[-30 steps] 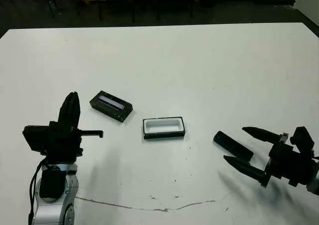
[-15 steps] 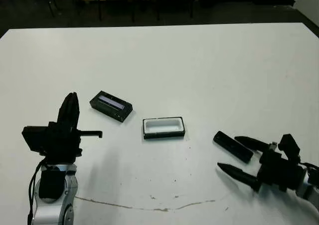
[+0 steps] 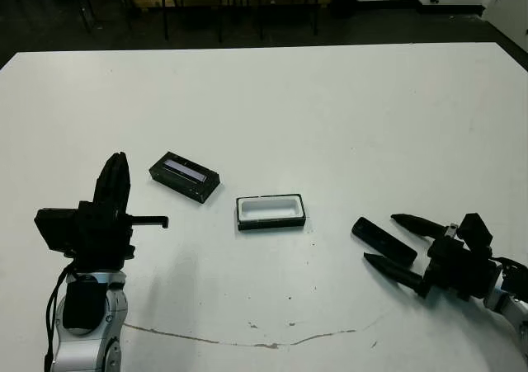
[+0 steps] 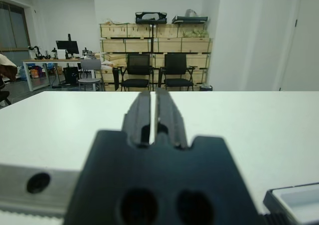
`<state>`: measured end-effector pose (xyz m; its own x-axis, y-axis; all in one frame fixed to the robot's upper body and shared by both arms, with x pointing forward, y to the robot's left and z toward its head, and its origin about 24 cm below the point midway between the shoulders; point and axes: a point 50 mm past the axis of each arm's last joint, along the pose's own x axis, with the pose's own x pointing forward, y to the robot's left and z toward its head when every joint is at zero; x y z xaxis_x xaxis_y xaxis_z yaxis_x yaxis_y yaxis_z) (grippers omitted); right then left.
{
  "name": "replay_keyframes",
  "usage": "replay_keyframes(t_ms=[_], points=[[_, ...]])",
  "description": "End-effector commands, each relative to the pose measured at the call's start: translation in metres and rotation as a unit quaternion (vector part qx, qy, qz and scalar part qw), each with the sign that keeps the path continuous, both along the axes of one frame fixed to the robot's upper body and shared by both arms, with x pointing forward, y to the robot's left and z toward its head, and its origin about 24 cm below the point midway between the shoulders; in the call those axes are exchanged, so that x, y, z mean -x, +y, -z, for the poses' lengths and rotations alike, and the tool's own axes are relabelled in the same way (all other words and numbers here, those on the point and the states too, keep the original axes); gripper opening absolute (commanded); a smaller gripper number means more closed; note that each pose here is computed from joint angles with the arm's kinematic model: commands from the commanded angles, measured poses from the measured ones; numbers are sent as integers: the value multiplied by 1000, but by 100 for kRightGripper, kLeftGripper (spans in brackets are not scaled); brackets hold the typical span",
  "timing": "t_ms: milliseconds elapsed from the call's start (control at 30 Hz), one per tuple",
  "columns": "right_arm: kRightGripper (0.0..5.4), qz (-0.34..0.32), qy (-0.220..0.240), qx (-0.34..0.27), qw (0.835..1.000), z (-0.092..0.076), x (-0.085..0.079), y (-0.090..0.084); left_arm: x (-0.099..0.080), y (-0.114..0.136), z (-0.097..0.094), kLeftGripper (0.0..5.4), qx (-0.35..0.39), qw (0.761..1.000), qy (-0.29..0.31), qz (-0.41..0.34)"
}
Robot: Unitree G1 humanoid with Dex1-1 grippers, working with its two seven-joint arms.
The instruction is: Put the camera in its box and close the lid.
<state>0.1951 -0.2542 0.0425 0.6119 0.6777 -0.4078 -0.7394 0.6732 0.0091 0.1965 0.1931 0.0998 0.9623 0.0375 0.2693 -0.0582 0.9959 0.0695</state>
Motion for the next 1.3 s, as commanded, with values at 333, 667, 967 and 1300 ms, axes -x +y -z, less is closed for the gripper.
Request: replay_keyframes(t_ms=[333,667,967,1300], points=[[196,-193,63,136,970,-77,7,27,0,0,2,0,-2,1000,11,-12],[9,-183,57,195,962,-89,-3,24,-2,4,-8,0,-9,1000,-6,-17],[1,-117,-18,154,981,-93,-4,24,-3,3,-8,0,-8,1000,-10,-12],[1,-21,-75,82,994,-121,1,24,-1,2,-6,0,-7,1000,-1,-12]])
